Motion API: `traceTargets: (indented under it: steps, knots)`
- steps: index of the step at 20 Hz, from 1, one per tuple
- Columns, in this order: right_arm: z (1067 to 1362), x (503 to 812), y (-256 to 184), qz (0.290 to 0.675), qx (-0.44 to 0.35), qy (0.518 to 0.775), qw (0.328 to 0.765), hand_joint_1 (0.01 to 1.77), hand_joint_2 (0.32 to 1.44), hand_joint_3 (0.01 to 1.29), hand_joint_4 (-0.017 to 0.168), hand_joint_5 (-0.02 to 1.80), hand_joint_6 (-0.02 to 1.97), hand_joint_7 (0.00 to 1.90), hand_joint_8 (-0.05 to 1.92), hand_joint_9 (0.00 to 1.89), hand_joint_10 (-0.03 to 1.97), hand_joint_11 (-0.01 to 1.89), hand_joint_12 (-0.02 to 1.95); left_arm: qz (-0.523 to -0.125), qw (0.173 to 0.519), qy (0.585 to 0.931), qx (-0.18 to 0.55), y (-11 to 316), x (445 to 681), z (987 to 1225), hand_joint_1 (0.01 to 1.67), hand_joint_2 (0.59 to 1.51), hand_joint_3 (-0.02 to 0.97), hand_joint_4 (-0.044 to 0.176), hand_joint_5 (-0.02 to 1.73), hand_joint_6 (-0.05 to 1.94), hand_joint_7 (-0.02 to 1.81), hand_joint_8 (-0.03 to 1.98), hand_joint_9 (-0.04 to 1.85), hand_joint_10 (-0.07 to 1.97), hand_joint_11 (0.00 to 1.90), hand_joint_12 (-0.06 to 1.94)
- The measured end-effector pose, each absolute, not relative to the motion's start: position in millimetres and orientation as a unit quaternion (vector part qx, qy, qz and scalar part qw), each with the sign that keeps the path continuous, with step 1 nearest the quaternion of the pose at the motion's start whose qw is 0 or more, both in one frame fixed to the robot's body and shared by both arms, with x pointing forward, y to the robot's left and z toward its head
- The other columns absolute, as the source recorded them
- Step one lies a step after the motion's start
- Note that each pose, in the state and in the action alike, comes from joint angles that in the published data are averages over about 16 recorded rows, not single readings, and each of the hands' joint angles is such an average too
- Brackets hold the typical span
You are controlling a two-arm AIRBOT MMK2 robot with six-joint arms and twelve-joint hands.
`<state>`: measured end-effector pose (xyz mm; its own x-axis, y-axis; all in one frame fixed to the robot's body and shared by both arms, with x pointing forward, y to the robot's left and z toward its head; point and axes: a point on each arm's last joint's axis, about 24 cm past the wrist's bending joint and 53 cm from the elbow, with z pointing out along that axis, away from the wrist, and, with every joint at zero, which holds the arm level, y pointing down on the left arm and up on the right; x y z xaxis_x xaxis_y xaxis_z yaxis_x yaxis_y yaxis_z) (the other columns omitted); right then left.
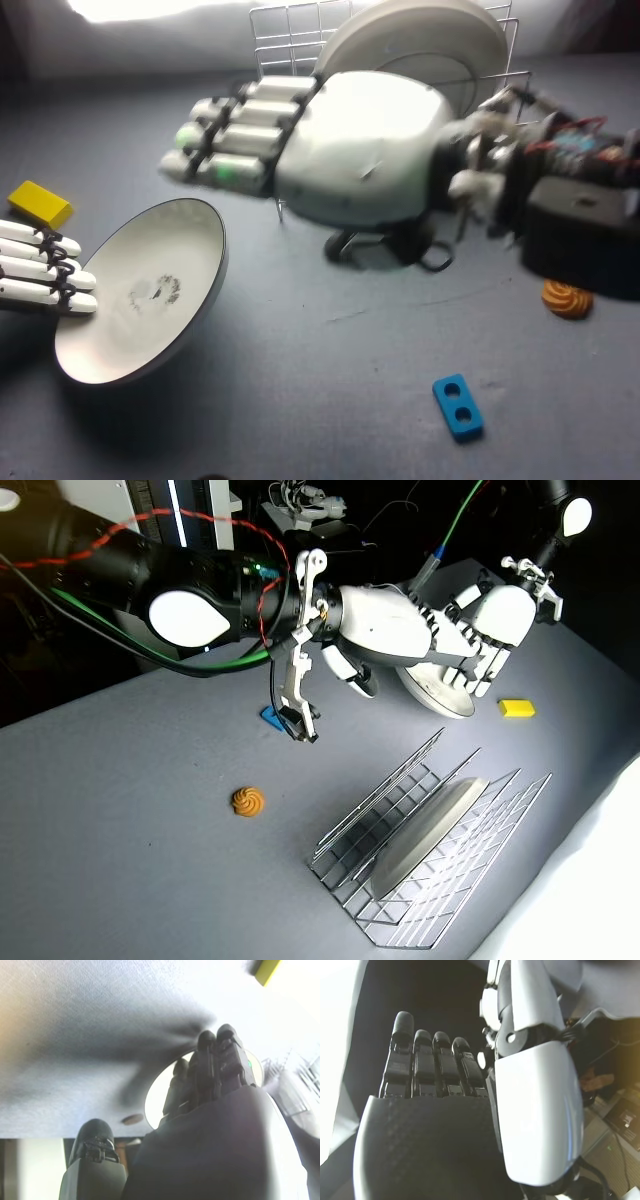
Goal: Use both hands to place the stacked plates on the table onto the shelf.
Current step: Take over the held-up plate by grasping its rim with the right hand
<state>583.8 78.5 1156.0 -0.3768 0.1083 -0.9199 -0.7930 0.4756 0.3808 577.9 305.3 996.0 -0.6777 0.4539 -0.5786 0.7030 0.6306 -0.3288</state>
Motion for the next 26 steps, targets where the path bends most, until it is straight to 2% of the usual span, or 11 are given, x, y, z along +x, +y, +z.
traceTargets:
  steps: [9, 21, 26]
  knots:
    - [1110, 571, 130, 0.462, -0.254, 0.708, 0.469, 1.28, 0.96, 0.01, 0.003, 0.05, 0.03, 0.02, 0.01, 0.03, 0.0, 0.01, 0.61, -0.275, 0.226, 0.874, 0.331, 305, 578, 995, 0.02, 1.121, 0.014, -0.002, 0.06, -0.01, 0.01, -0.02, 0.09, 0.03, 0.02, 0.02]
    - [1066, 583, 163, 0.451, -0.255, 0.719, 0.463, 1.19, 0.98, 0.01, 0.004, 0.07, 0.03, 0.02, 0.01, 0.03, 0.0, 0.01, 0.54, -0.275, 0.226, 0.874, 0.331, 304, 578, 995, 0.01, 1.122, 0.014, -0.002, 0.06, -0.02, 0.01, -0.02, 0.09, 0.03, 0.02, 0.1]
    - [1058, 593, 166, 0.445, -0.25, 0.72, 0.47, 1.11, 1.02, 0.01, 0.004, 0.16, 0.03, 0.14, 0.01, 0.15, 0.03, 0.03, 0.75, -0.275, 0.226, 0.874, 0.331, 304, 578, 995, 0.02, 1.122, 0.015, -0.003, 0.06, -0.02, 0.01, -0.02, 0.09, 0.03, 0.02, 0.11]
